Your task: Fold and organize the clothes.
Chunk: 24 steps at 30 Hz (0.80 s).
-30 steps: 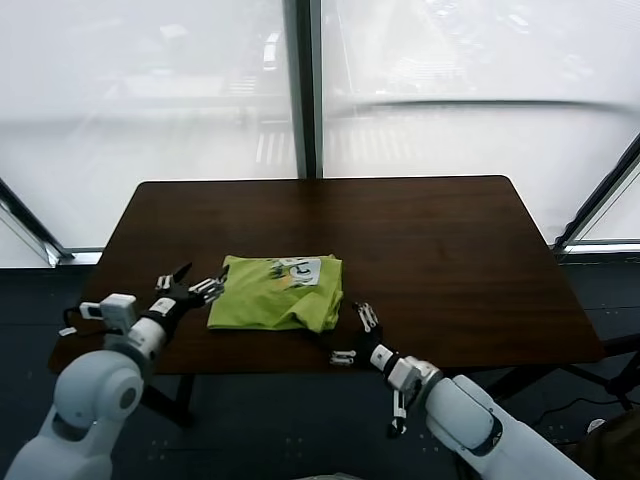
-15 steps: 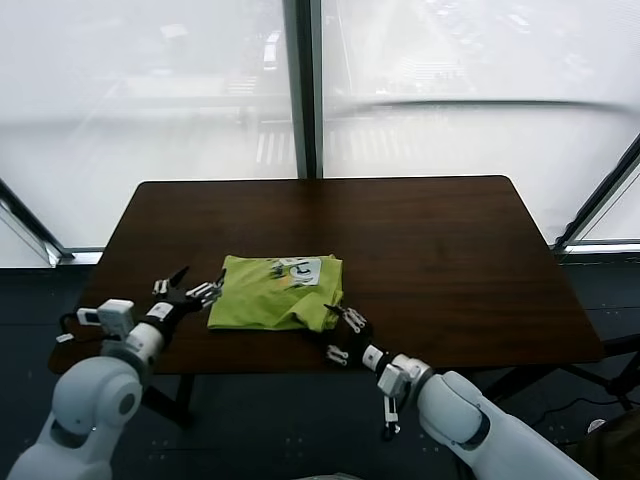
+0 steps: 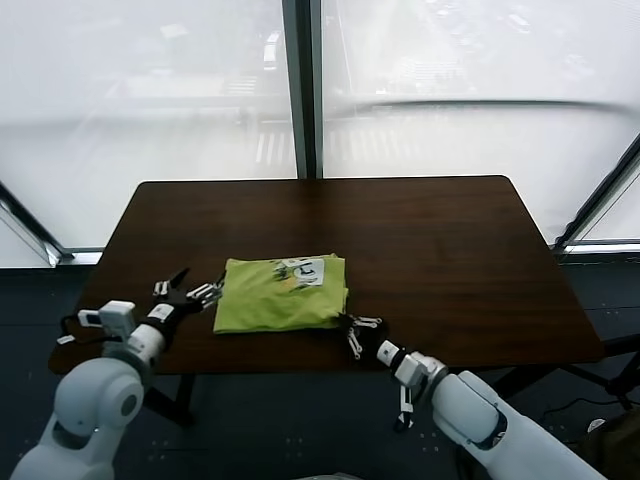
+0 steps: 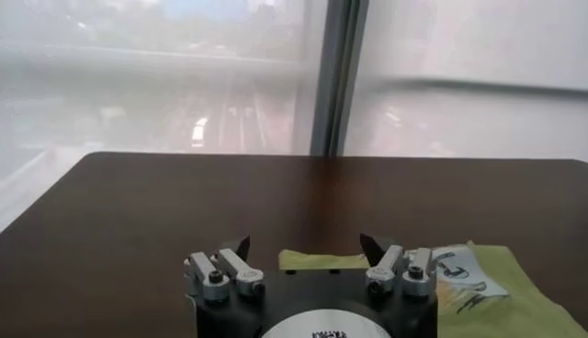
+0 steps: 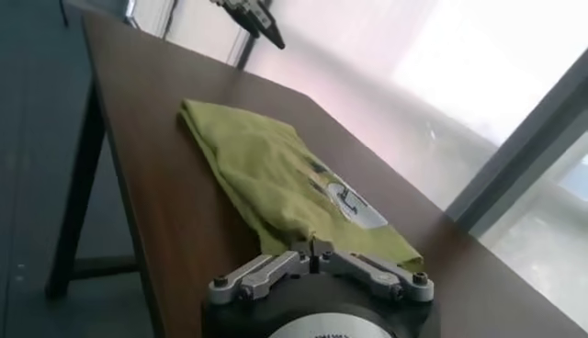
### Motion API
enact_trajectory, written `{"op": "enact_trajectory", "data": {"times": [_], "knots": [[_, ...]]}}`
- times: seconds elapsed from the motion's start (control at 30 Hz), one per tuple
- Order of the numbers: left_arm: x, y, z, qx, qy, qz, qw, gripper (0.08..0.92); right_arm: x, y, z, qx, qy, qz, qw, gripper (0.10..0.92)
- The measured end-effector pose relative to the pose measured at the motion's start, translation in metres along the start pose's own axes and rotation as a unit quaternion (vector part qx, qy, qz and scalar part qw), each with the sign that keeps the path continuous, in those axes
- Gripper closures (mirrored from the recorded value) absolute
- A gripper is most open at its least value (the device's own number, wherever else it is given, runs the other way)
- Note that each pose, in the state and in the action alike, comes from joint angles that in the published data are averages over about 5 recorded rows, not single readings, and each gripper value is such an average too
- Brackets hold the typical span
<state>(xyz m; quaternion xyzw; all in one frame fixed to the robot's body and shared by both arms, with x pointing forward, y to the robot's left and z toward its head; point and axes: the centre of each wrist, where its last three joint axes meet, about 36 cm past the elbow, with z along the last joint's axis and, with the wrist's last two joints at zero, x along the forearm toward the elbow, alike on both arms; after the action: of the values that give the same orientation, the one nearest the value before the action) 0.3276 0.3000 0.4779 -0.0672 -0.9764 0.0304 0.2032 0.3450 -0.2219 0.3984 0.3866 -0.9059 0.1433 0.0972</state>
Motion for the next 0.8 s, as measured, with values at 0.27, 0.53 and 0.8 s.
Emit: {"op": "enact_trajectory", "data": {"times": [0.27, 0.53, 0.8], "knots": [[0.000, 0.000, 0.002, 0.001, 0.002, -0.001, 1.000, 0.092, -0.004, -0.016, -0.006, -0.138, 0.014, 0.066, 0.988, 0.160], [0.002, 0.003, 0.004, 0.000, 0.006, -0.008, 1.000, 0.092, -0.027, -0.006, -0.010, -0.254, 0.022, 0.066, 0.965, 0.116], [0.002, 0.004, 0.005, 0.000, 0.006, -0.011, 1.000, 0.092, -0.049, 0.006, -0.014, -0.308, 0.051, 0.090, 0.946, 0.115]]}}
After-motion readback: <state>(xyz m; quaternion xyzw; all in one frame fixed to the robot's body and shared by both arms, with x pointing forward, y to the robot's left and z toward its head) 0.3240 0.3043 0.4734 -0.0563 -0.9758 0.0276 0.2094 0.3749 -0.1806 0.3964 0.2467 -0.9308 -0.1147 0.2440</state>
